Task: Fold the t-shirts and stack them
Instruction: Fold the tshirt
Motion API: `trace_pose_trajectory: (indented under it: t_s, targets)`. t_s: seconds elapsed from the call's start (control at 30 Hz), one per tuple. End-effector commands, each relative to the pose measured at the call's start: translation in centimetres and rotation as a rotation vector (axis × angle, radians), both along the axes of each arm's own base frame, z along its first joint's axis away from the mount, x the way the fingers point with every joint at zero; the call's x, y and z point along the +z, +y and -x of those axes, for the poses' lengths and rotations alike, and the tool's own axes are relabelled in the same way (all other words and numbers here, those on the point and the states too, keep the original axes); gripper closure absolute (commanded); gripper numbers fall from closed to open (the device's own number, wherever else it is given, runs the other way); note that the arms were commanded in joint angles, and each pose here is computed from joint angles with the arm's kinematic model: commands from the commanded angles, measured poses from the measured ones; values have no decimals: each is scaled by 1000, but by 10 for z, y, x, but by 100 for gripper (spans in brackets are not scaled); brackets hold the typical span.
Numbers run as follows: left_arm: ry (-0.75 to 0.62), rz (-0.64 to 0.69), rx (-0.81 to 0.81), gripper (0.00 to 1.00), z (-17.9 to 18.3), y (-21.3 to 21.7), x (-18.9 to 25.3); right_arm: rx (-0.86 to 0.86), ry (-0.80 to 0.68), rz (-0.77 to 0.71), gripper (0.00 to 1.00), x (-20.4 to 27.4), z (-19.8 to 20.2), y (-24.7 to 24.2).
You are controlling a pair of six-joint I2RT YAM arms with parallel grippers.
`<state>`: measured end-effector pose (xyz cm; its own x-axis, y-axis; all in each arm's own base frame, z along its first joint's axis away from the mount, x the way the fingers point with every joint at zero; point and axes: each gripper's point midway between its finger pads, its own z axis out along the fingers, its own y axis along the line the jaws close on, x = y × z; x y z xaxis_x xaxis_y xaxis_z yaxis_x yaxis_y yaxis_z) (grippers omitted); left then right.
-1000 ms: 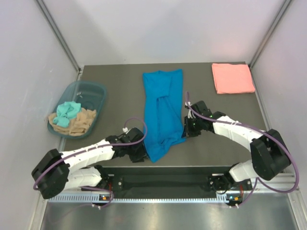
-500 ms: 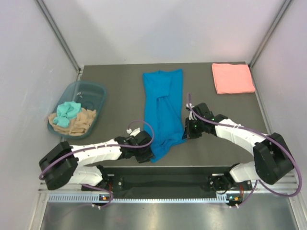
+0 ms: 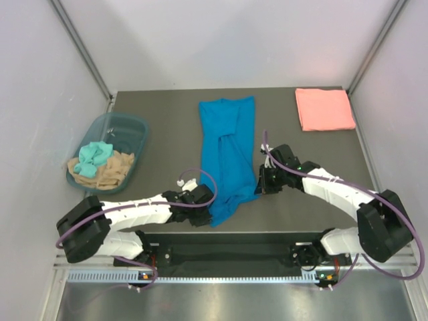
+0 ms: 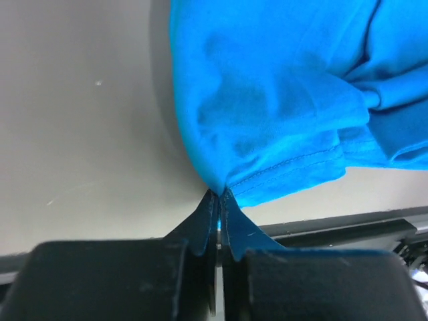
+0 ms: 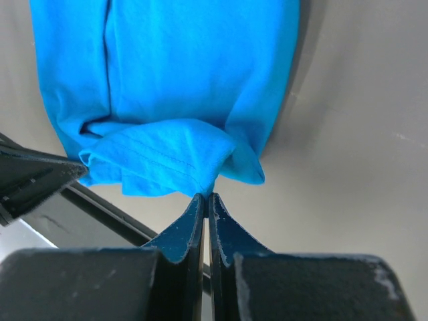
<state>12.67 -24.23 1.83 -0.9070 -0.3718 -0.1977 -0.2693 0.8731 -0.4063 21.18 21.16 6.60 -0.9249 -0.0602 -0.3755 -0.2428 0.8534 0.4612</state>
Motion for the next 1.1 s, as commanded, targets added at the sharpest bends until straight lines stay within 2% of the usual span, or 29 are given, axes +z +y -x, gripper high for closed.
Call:
trace_pose_trajectory:
  t_s: [0.0,0.13,0.33,0.53,0.7,0.8,0.83,0.9,0.97,1.0,1.07]
  targets:
    - [-52,-14,3,100,-9,0,18,11,-22,-13,100,8,8,-1]
    - [-94,-9,-44,100,-17,-5,36,15,-32,-7,100,13,17,-4]
    - [-115,32,-63,100,-56,-1,57,-1,-69,-4,100,24,1,1]
    - [-101,69,-65,100,-110,17,64,9,-150,-20,100,52,-45,19]
    - [-160,89,-89,100,-169,18,87,9,-176,-9,100,66,-85,23]
    - [-115,103,-90,100,-203,21,75,23,-191,-11,100,74,-113,26]
    - [-136,121,-89,100,-219,18,86,34,-202,-9,100,76,-126,29]
    - [-109,126,-78,100,-239,25,75,26,-208,-5,100,78,-147,27]
    - [-139,136,-71,100,-266,28,83,19,-213,-3,100,78,-163,26]
    - [-96,130,-67,100,-273,29,68,11,-206,-3,100,77,-171,22]
    - [-125,163,-63,100,-298,28,80,13,-209,0,100,74,-189,23]
